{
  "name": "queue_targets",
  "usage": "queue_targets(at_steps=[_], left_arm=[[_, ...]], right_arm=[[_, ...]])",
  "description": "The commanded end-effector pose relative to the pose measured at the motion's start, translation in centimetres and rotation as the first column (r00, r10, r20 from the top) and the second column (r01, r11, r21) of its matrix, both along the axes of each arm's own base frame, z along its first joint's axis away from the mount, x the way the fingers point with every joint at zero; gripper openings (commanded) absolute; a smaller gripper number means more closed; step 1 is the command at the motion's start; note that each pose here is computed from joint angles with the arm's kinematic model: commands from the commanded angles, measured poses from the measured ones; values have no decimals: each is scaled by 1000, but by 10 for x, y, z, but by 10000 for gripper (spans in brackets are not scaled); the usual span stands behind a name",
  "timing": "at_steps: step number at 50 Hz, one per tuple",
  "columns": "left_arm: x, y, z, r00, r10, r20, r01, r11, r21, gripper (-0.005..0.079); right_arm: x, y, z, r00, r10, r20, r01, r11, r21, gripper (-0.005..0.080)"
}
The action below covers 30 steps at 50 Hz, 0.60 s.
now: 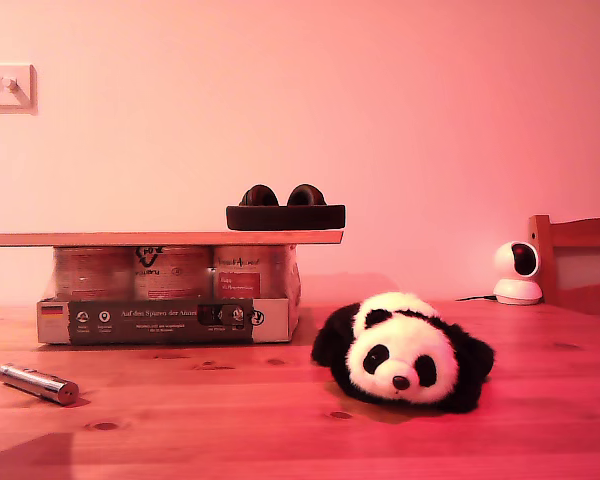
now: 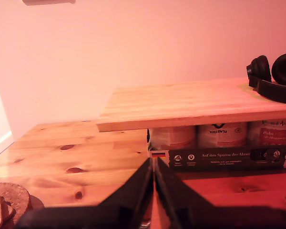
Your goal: Slide the laser pointer to the right
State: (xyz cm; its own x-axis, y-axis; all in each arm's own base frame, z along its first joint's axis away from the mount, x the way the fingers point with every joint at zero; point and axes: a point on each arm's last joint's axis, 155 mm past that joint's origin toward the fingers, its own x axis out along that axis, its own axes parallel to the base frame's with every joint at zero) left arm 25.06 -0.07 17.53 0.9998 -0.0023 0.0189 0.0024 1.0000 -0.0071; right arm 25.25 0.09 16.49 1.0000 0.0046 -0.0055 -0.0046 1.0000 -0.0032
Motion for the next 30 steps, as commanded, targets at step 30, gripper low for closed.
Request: queue_targets(at_steps=[30], left_arm=[[-7,-35,25,969,-224,106,242,947,-211,-20]], right_arm=[[-15,51,57,955,257,148,-264,964,29,-12]])
